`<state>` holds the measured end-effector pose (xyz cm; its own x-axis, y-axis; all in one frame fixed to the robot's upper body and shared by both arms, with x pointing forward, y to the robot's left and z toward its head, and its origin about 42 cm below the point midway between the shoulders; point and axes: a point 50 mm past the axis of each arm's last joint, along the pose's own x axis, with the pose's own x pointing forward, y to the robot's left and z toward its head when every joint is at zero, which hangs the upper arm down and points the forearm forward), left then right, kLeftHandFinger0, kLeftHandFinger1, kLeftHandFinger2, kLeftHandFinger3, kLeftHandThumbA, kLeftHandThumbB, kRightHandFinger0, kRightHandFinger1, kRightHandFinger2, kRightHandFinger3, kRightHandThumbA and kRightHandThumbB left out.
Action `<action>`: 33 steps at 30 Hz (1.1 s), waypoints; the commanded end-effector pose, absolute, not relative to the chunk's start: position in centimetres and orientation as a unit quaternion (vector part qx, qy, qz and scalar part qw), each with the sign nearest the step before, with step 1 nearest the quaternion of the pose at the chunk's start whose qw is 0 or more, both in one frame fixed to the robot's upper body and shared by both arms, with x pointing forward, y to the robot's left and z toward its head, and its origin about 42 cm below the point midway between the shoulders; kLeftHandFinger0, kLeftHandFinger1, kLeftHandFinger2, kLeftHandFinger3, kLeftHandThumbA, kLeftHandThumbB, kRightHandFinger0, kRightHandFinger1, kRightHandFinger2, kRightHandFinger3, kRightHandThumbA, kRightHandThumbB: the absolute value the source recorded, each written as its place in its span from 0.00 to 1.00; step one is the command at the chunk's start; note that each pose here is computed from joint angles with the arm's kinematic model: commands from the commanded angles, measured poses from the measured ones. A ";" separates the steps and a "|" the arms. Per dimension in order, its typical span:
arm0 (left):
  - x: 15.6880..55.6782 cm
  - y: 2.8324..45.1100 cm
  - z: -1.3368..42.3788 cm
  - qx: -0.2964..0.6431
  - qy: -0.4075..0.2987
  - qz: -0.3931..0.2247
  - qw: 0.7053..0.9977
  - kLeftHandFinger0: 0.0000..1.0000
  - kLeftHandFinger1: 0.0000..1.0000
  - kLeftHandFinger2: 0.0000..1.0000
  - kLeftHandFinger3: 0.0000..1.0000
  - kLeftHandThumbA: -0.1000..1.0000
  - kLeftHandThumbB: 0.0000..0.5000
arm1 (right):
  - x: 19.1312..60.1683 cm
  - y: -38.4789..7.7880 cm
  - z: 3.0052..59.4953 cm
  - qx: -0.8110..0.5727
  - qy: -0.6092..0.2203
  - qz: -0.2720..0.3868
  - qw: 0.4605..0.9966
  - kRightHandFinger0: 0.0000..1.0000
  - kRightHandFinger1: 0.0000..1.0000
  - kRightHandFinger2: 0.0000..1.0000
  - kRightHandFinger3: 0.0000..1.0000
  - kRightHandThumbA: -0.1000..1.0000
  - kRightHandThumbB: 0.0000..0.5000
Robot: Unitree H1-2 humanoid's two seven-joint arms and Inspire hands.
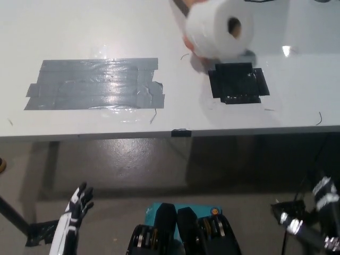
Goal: A person hands over a roll of toilet paper to the robot , and the robot inserts its right thumb into the hole in the centre to grab the roll, and then places it on the balck area on the desk.
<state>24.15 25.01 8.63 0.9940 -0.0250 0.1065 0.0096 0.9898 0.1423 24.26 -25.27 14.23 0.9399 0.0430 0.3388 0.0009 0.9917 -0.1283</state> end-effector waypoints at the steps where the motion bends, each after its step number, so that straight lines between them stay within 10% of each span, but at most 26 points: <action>1: 25.8 24.4 11.2 0.083 -0.096 -0.022 0.992 1.00 1.00 1.00 1.00 1.00 0.29 | 27.0 -25.5 19.7 -0.115 -0.232 0.012 0.966 1.00 1.00 1.00 1.00 0.87 0.47; 7: 27.0 23.8 12.4 0.088 -0.102 -0.024 0.991 1.00 1.00 1.00 1.00 1.00 0.40 | 31.7 -25.2 26.1 -0.189 -0.273 0.048 0.942 1.00 1.00 1.00 1.00 0.87 0.50; 21: 26.7 23.7 10.6 0.077 -0.082 -0.038 0.993 1.00 1.00 1.00 1.00 1.00 0.22 | 40.9 -27.3 36.2 -0.311 -0.226 0.080 0.920 1.00 1.00 1.00 1.00 0.95 0.66; 33: 26.1 23.3 10.2 0.108 -0.058 -0.043 0.991 1.00 1.00 1.00 1.00 1.00 0.39 | 48.6 -25.5 39.3 -0.379 -0.151 0.111 0.906 1.00 1.00 1.00 1.00 0.93 0.72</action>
